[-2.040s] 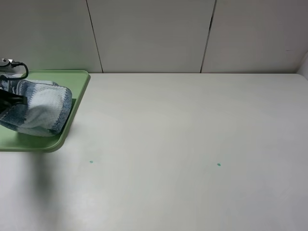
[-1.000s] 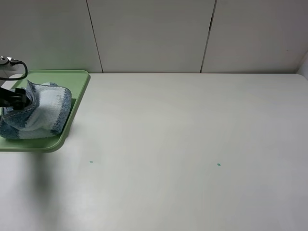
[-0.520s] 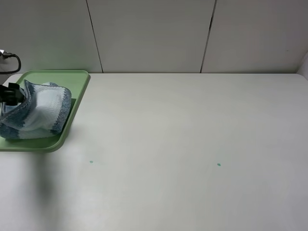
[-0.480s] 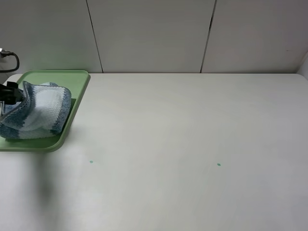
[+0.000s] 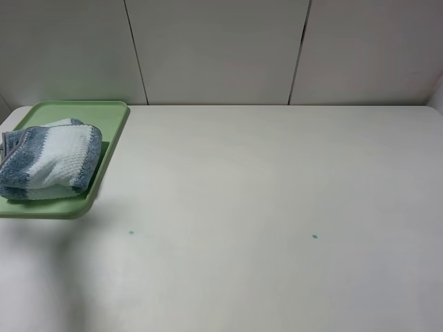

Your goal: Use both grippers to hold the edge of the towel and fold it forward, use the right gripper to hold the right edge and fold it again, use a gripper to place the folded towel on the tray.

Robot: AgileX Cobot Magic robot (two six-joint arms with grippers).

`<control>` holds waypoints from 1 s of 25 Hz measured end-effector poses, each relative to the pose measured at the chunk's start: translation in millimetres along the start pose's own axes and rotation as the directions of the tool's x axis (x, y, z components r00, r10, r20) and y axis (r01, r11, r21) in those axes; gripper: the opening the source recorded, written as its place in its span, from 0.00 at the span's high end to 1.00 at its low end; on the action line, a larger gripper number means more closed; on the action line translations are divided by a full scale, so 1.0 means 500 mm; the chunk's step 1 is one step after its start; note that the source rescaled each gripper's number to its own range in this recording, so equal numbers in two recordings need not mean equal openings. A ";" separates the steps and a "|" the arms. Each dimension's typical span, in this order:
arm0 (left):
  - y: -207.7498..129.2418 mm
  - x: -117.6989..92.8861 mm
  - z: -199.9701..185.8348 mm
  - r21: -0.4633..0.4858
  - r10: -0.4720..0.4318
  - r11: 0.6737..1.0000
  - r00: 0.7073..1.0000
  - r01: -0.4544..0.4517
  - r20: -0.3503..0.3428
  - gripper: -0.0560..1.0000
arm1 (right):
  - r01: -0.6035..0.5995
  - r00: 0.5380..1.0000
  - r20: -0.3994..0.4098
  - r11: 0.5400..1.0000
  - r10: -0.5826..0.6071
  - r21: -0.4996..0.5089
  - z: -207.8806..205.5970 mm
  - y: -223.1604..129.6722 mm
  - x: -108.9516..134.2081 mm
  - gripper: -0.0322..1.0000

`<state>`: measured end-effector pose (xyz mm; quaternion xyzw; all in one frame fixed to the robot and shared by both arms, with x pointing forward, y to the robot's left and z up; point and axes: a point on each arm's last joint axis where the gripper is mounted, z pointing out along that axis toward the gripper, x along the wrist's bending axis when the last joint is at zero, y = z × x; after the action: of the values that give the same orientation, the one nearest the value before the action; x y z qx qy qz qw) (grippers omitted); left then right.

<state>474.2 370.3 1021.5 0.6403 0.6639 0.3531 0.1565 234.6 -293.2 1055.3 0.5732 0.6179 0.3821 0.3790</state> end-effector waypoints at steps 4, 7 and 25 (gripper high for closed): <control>-0.002 0.010 -0.056 -0.016 -0.011 1.000 0.999 0.011 -0.030 0.00 | 0.000 1.000 0.000 1.000 0.000 0.000 0.000 0.000 0.000 0.00; -0.008 0.016 -0.101 -0.033 -0.028 0.999 0.998 0.026 -0.051 0.00 | 0.000 1.000 0.000 1.000 0.000 0.000 0.000 0.000 0.000 0.00; -0.121 -0.012 -0.349 -0.122 -0.009 0.992 0.999 0.013 0.034 0.00 | 0.000 1.000 0.000 1.000 0.000 0.000 0.000 0.000 0.000 0.00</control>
<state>314.9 322.2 1102.0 0.6317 0.6419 0.3814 0.2084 234.6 -293.2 1055.3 0.5732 0.6179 0.3821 0.3790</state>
